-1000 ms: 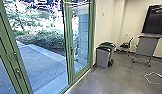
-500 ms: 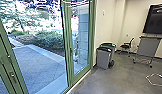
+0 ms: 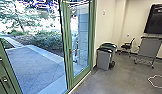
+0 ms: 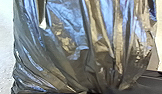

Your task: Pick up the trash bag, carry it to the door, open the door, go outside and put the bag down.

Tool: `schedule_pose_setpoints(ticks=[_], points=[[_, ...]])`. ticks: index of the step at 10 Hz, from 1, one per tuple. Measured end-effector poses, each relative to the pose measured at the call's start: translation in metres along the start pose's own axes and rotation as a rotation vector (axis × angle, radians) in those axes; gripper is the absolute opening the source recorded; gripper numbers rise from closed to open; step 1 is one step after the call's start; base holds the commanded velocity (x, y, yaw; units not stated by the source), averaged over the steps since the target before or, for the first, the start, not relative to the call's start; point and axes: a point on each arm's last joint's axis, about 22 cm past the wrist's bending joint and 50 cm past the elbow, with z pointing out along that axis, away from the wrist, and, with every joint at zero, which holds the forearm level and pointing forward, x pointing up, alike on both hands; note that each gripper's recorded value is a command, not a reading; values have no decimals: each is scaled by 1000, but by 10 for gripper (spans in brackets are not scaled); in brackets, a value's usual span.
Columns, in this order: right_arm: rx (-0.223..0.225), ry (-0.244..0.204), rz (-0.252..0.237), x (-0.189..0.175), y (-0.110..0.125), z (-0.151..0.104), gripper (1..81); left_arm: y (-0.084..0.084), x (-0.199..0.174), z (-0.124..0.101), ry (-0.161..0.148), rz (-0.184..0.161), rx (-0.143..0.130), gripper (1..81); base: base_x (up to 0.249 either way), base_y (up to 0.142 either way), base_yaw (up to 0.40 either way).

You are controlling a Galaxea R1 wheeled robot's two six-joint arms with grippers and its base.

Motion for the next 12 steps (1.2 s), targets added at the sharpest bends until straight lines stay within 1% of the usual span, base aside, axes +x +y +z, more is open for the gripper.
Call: schedule_pose_setpoints(ticks=[4, 7, 9, 12], points=[[0, 0, 0, 0, 0, 0, 811, 0, 0, 0, 0, 0, 0, 10, 129, 0, 0], [0, 0, 0, 0, 0, 0, 811, -2, 0, -1, 0, 0, 3, 10, 129, -68, 0], [0, -1, 0, 0, 0, 0, 811, 0, 0, 0, -1, 1, 0, 10, 129, -67, 0], [0, 0, 0, -1, 0, 0, 811, 0, -1, 0, 0, 1, 1, 10, 129, -67, 0]])
